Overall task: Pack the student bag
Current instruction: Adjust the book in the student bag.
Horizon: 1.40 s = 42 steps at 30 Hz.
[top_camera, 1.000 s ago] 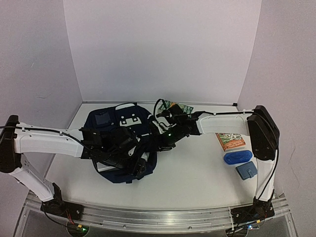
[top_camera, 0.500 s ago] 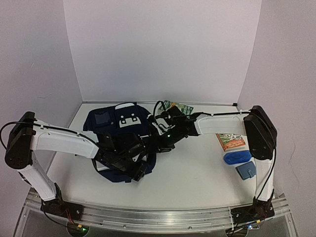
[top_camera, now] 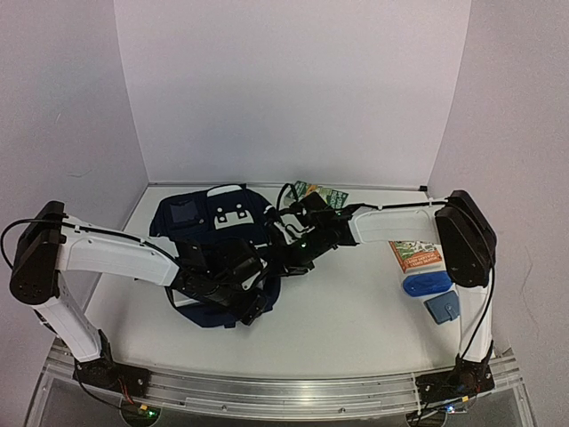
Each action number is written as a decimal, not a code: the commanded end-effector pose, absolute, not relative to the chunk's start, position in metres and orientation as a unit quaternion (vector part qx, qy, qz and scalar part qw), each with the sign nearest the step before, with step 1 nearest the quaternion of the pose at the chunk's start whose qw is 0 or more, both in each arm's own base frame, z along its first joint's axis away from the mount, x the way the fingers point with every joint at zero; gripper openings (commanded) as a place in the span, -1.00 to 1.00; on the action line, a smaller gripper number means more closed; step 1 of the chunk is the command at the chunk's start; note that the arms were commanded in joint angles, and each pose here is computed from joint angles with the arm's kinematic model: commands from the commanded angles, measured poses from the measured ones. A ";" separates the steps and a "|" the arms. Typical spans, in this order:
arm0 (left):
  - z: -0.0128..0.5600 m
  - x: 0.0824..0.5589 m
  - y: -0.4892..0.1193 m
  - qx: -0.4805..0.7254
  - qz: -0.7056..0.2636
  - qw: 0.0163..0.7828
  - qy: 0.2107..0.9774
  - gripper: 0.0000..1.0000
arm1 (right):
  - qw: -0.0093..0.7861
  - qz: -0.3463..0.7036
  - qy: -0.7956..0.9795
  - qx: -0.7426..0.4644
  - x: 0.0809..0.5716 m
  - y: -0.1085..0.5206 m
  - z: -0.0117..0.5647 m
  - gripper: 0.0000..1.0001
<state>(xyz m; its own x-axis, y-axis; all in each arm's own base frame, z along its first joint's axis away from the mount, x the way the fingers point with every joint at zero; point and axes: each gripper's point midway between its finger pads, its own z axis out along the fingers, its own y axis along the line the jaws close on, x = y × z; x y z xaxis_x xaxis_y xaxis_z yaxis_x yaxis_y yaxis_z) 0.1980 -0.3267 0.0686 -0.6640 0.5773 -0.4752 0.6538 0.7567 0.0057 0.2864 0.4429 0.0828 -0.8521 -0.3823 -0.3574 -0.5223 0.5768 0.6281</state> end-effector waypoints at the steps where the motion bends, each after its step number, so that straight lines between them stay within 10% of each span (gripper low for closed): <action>1: 0.096 0.222 -0.331 0.344 -0.060 0.287 0.892 0.65 | 0.114 0.405 0.869 -0.261 0.296 0.457 0.100 0.02; 24: 0.110 0.225 -0.421 0.414 -0.217 0.352 0.811 0.52 | 0.036 0.433 0.868 -0.239 0.278 0.475 0.057 -0.33; 42: 0.188 0.153 -0.452 0.537 -0.247 0.466 0.658 -0.16 | 0.071 0.462 0.853 -0.233 0.276 0.480 0.105 -0.33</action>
